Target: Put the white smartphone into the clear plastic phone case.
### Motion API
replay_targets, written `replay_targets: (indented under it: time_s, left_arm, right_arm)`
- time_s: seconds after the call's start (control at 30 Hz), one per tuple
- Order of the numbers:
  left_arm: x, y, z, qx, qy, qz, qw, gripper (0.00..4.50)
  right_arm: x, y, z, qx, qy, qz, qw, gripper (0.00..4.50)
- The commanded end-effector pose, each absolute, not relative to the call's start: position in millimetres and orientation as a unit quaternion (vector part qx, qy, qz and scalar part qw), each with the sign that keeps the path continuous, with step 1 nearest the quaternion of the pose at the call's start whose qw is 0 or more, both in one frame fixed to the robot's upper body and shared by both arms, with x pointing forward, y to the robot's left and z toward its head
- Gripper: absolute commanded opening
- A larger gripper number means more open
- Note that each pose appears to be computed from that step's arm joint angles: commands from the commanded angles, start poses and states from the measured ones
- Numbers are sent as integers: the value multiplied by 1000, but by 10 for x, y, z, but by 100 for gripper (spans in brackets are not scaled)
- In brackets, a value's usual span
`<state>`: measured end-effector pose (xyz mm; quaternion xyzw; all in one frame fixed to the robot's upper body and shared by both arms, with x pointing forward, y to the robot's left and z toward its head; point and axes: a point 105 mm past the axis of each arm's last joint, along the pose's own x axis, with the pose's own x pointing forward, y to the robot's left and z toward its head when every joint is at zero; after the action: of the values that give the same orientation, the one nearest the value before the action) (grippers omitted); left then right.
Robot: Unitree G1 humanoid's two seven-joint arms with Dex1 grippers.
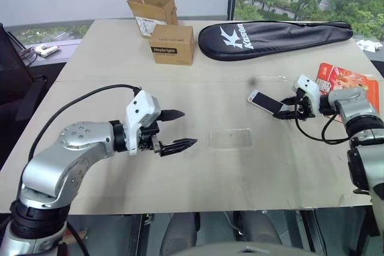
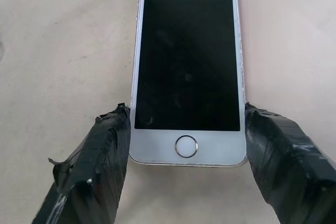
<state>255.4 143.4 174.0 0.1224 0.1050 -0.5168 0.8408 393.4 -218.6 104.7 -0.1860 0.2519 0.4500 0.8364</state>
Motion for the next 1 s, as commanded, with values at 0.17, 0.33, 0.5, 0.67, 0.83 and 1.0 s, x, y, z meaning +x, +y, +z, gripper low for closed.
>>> replay_targets:
  time_s: [0.17, 0.33, 0.5, 0.67, 0.83, 1.0]
  left_arm:
    - [2746, 1514, 1835, 140, 70, -502, 851, 450]
    - [2941, 1476, 1902, 143, 53, -525, 837, 450]
    - [3054, 1336, 1889, 133, 44, -573, 808, 267]
    - [3160, 1094, 1850, 140, 36, -618, 773, 3]
    - [3196, 872, 1751, 157, 37, -655, 738, 3]
    - [3186, 733, 1581, 177, 48, -672, 718, 3]
  right_arm:
    - [3764, -1989, 1347, -230, 174, 551, 783, 284]
    - [3580, -1820, 1527, -273, 160, 599, 735, 284]
    - [3346, -1654, 1646, -318, 154, 624, 697, 284]
    - [3153, -1592, 1596, -350, 191, 627, 670, 284]
    - [3058, -1516, 1520, -355, 211, 631, 657, 284]
    - [3034, -1510, 1447, -371, 234, 625, 646, 284]
